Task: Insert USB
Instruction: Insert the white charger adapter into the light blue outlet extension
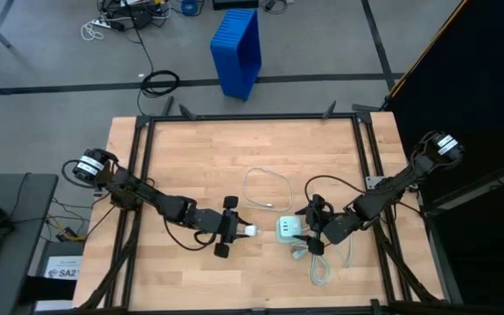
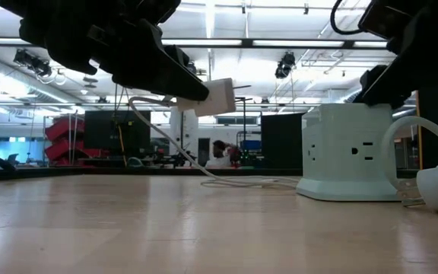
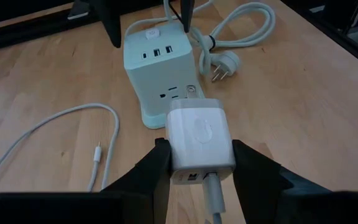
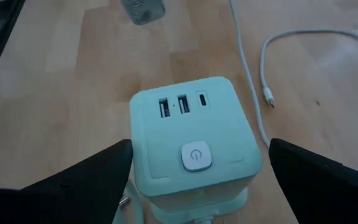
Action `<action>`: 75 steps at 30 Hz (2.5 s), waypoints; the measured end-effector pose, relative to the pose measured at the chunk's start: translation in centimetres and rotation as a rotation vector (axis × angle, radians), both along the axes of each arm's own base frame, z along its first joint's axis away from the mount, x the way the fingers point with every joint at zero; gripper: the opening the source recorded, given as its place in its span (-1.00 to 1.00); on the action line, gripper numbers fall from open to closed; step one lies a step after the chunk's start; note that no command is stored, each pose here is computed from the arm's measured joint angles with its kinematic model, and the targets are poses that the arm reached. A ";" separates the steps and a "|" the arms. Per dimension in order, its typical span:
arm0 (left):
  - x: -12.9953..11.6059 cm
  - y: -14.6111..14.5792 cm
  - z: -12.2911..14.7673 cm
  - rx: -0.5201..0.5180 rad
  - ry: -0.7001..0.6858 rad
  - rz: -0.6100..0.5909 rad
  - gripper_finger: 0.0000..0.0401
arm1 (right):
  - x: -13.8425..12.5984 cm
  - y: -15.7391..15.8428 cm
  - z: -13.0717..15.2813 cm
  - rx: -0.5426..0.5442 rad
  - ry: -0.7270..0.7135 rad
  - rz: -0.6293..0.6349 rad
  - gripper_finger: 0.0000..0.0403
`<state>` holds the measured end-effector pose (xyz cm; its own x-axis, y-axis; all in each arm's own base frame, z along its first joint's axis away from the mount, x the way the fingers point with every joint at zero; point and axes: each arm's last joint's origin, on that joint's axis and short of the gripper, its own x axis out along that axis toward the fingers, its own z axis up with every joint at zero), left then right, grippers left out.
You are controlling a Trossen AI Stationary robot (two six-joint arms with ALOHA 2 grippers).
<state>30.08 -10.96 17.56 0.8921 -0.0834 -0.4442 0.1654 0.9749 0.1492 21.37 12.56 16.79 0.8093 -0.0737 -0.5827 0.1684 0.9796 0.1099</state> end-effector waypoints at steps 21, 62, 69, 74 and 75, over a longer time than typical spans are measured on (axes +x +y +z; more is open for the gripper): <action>0.0 0.0 0.0 0.001 0.003 0.001 -0.40 | 2.5 -0.5 -5.5 0.040 0.055 0.008 0.43; 0.1 0.9 -0.3 -0.074 0.042 0.037 -0.40 | 6.9 -1.8 -1.8 -0.061 -0.097 0.152 0.43; 0.2 0.9 -0.3 -0.074 0.041 0.038 -0.40 | 6.9 -1.7 -1.8 -0.044 -0.095 0.148 0.43; 0.2 0.9 -0.2 -0.075 0.037 0.039 -0.40 | 6.7 -1.3 -1.8 -0.040 -0.096 0.161 0.43; 0.2 0.9 -0.2 -0.075 0.036 0.039 -0.40 | 6.7 -1.3 -1.8 -0.040 -0.096 0.163 0.43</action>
